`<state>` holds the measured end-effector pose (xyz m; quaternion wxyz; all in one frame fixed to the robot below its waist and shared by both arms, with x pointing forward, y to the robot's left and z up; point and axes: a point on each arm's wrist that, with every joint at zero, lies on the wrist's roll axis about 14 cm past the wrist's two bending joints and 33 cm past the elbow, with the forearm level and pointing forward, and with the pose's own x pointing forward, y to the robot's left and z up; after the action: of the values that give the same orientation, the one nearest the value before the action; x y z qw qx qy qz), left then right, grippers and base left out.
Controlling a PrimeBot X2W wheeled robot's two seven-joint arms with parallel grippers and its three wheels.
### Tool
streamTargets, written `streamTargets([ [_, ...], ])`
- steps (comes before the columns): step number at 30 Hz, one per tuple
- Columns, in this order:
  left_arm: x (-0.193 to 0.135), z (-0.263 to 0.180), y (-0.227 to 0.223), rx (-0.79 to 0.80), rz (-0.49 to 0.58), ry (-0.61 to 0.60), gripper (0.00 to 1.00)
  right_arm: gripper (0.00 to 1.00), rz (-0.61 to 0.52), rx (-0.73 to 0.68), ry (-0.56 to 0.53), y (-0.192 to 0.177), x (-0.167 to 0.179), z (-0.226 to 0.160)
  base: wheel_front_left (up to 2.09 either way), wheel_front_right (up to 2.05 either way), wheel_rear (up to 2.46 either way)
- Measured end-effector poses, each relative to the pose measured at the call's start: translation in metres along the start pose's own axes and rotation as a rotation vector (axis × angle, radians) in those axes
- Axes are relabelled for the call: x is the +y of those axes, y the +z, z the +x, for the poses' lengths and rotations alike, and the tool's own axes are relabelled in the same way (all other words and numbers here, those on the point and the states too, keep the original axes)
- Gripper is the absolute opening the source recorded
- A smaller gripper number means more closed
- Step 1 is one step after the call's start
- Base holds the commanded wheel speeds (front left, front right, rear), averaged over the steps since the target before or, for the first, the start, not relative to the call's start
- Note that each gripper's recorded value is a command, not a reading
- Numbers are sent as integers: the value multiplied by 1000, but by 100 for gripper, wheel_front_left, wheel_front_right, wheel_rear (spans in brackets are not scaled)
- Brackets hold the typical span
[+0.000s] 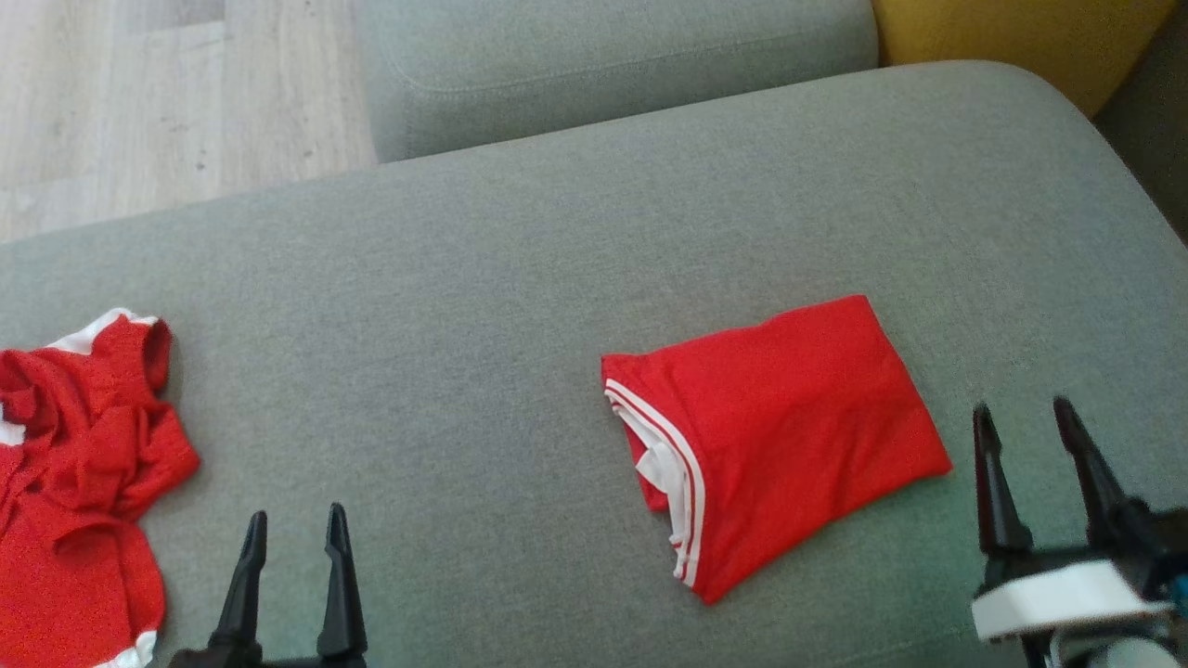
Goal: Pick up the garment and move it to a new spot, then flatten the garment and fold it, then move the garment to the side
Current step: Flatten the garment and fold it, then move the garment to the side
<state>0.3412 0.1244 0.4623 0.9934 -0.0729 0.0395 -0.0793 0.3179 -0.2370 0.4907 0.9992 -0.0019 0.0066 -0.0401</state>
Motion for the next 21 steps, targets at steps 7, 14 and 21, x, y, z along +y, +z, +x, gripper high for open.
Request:
streamTargets([
  [7, 5, -12, -4, 10, 16, 11, 100, 100, -15, 46, 0, -25, 1, -8, 0, 0, 0],
  [14, 17, -27, -7, 18, 18, 58, 100, 100, -24, 47, 61, -25, 19, -4, 0, 0, 0],
  [21, 21, -30, -4, 8, 17, 70, 100, 100, -28, 41, 89, -24, 27, -3, 0, 0, 0],
])
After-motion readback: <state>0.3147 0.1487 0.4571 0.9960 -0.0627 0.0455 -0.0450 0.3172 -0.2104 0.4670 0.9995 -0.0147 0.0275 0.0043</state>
